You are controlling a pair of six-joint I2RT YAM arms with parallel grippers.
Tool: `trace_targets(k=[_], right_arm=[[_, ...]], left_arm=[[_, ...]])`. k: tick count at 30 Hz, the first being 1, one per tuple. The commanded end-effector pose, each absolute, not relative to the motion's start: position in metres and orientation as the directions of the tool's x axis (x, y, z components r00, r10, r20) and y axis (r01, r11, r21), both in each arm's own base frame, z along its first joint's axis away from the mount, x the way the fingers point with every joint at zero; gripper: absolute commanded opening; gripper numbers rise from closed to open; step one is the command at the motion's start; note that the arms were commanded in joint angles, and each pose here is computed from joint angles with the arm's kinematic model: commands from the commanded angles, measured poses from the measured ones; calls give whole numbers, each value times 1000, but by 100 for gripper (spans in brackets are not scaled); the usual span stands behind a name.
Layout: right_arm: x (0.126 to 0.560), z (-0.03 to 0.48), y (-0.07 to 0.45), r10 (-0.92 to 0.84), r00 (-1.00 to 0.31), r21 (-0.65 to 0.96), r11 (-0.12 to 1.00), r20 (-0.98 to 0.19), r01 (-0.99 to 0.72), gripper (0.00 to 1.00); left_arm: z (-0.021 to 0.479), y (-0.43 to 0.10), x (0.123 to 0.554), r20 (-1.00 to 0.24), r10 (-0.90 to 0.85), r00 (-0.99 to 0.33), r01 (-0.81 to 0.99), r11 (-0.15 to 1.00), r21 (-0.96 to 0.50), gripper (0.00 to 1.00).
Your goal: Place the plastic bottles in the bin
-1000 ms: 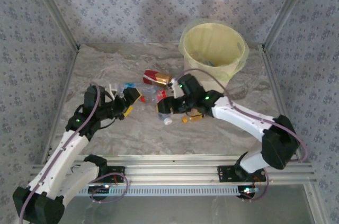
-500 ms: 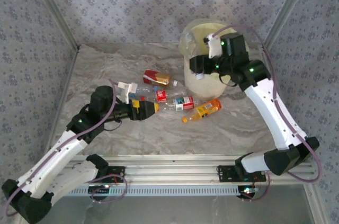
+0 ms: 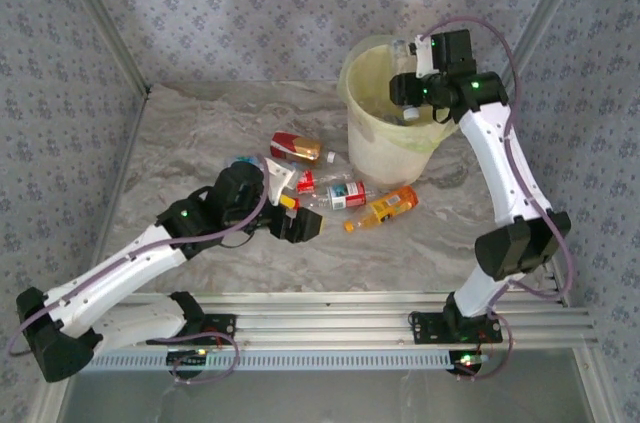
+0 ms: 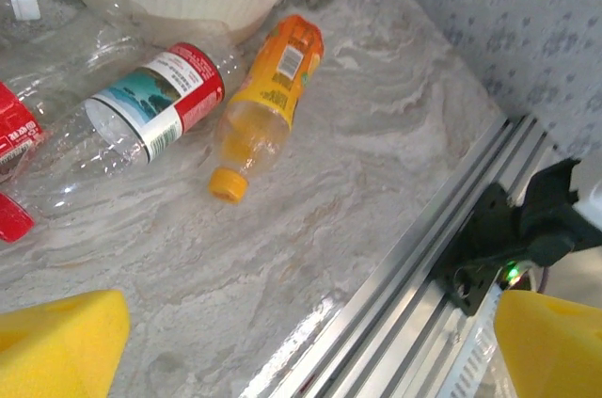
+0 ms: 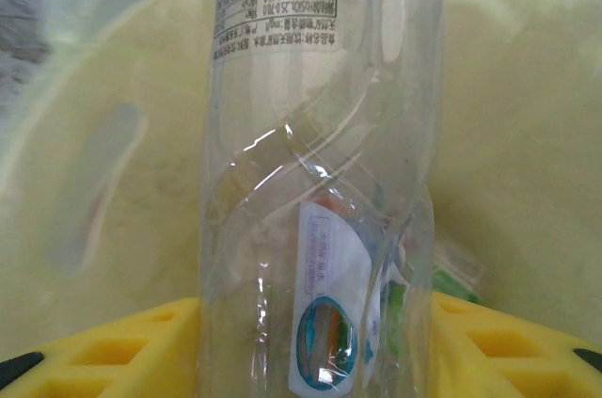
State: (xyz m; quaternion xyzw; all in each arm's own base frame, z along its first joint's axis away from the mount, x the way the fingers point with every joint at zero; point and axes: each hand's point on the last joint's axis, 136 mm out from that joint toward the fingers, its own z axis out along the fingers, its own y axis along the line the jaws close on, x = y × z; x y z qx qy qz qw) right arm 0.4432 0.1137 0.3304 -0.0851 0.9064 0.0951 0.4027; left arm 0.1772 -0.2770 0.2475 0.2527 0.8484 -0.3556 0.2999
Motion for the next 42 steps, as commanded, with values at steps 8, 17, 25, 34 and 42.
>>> trace_targets(k=[8,17,25,34,42], right_arm=[[434,321,100,-78,-702,86,977,-708,-195,77],[388,354,89,50,-615,180,972,-787,-152,88],[312,341,88,171,-604,325,933,-779,-154,88],[247,298,82,250,-652,413,904,-716,-107,87],[221,286,70,201,-685,352,932,-700,-86,88]], left_arm=[[230,-298,181,-686,407,-603,744,598,-300,97],[183,-332,198,-604,565,-562,799,559,-220,92],[136,-375,222,-531,685,-498,841,531,-104,84],[91,-411,251,-460,734,-500,838,544,-44,74],[64,-428,264,-433,751,-498,837,547,-15,69]])
